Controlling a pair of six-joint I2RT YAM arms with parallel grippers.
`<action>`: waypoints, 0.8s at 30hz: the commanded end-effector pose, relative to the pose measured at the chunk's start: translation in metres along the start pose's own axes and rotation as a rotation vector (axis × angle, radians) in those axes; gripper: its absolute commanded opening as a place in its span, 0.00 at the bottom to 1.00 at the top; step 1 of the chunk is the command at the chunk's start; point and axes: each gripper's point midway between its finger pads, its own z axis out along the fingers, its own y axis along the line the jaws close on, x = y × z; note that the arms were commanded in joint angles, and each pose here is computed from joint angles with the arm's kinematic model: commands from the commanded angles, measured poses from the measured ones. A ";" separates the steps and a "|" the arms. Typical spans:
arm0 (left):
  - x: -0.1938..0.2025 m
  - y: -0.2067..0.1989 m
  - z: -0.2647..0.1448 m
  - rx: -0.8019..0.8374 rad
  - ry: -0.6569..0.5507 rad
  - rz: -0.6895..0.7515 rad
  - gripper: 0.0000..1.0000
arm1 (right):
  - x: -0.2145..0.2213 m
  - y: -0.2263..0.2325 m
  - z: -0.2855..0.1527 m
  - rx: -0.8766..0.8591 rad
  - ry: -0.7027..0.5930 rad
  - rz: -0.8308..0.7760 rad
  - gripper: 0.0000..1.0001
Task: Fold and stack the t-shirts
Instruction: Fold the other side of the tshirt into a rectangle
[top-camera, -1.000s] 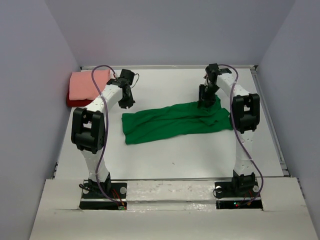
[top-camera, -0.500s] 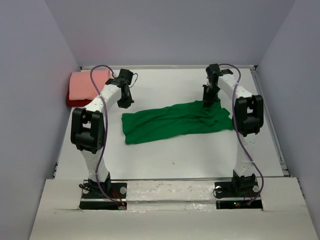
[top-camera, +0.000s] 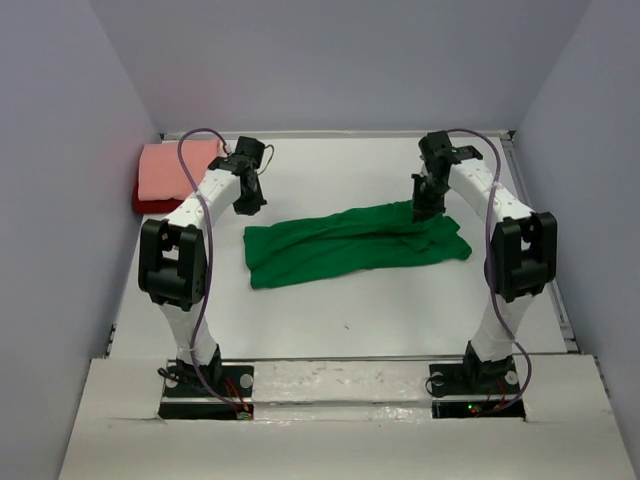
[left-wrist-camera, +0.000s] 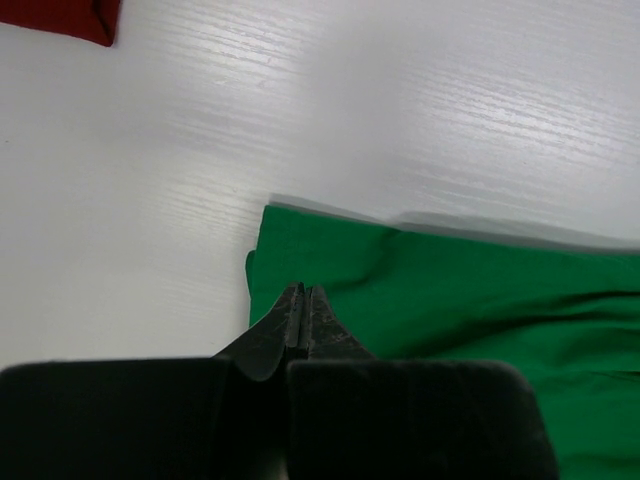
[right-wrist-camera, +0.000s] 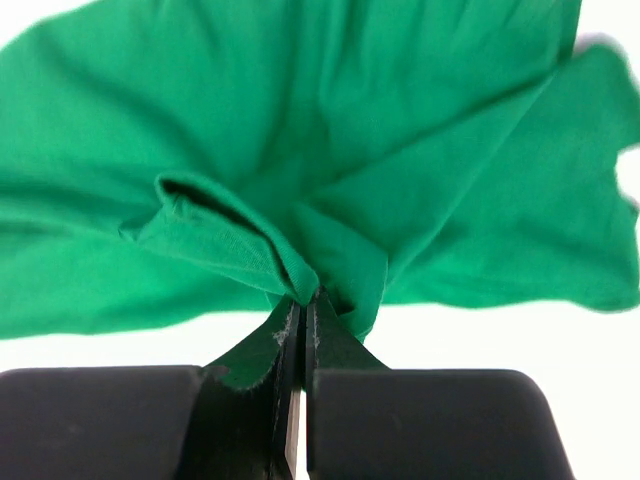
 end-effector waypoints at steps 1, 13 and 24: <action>-0.009 0.002 -0.016 0.020 -0.031 0.009 0.00 | 0.023 0.014 -0.023 -0.057 -0.031 -0.012 0.00; -0.011 0.002 -0.020 0.034 -0.037 0.019 0.00 | 0.066 0.018 -0.032 -0.116 0.036 -0.016 0.46; -0.008 -0.001 -0.017 0.050 -0.028 0.026 0.00 | 0.034 0.012 -0.044 -0.049 -0.078 0.022 0.68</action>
